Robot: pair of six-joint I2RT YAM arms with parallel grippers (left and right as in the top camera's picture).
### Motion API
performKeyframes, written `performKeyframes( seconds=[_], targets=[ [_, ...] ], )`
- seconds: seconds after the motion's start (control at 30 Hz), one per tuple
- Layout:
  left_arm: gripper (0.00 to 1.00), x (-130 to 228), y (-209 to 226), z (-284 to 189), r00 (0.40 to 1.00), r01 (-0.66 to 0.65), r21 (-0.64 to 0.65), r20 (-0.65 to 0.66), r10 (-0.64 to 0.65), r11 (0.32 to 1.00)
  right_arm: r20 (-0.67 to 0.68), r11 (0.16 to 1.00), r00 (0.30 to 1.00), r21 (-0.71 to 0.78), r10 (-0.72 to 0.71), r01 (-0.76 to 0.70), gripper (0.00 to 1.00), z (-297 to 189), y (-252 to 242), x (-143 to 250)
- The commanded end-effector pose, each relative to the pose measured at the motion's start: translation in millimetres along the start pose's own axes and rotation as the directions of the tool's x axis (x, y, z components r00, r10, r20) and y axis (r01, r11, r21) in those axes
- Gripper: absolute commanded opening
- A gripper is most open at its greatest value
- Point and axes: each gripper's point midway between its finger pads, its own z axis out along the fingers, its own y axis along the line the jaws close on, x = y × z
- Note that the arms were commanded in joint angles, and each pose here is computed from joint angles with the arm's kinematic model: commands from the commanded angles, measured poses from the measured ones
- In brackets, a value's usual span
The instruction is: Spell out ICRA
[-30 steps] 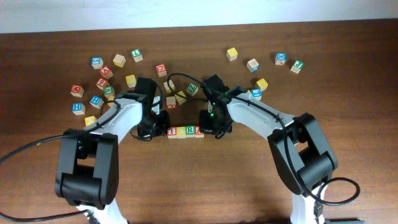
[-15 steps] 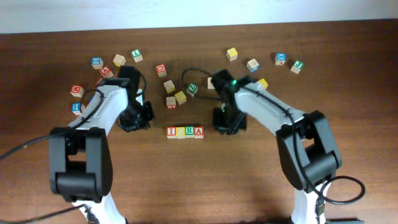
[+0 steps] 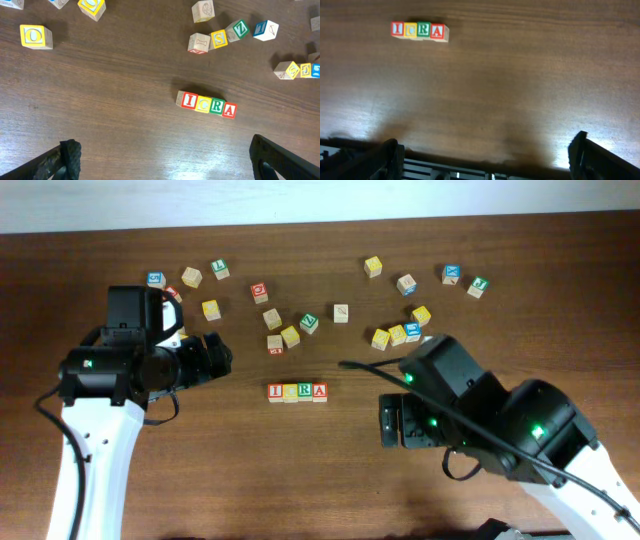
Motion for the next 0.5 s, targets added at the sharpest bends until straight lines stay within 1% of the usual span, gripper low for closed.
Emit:
performKeyframes(
  seconds=[0.0, 0.33, 0.4, 0.47],
  targets=[
    [0.99, -1.9, 2.8, -2.3, 1.0, 0.003, -0.01, 0.011, -0.003, 1.0, -0.009, 0.999, 1.0, 0.039, 0.014, -0.014, 0.98, 3.9, -5.9, 5.9],
    [0.99, -1.9, 2.8, -2.3, 1.0, 0.003, -0.01, 0.011, -0.003, 1.0, -0.028, 0.998, 1.0, 0.054, 0.012, -0.011, 0.98, 5.2, -8.3, 9.3],
    [0.99, -1.9, 2.7, -2.3, 1.0, 0.003, -0.01, 0.011, -0.003, 1.0, -0.034, 0.998, 0.999, 0.058, -0.015, 0.017, 0.99, 5.1, -9.3, 10.5],
    [0.99, -1.9, 2.7, -2.3, 1.0, 0.003, -0.01, 0.011, -0.003, 1.0, -0.024, 0.998, 1.0, 0.064, -0.014, 0.015, 0.98, 5.1, -10.3, 8.4]
  ],
)
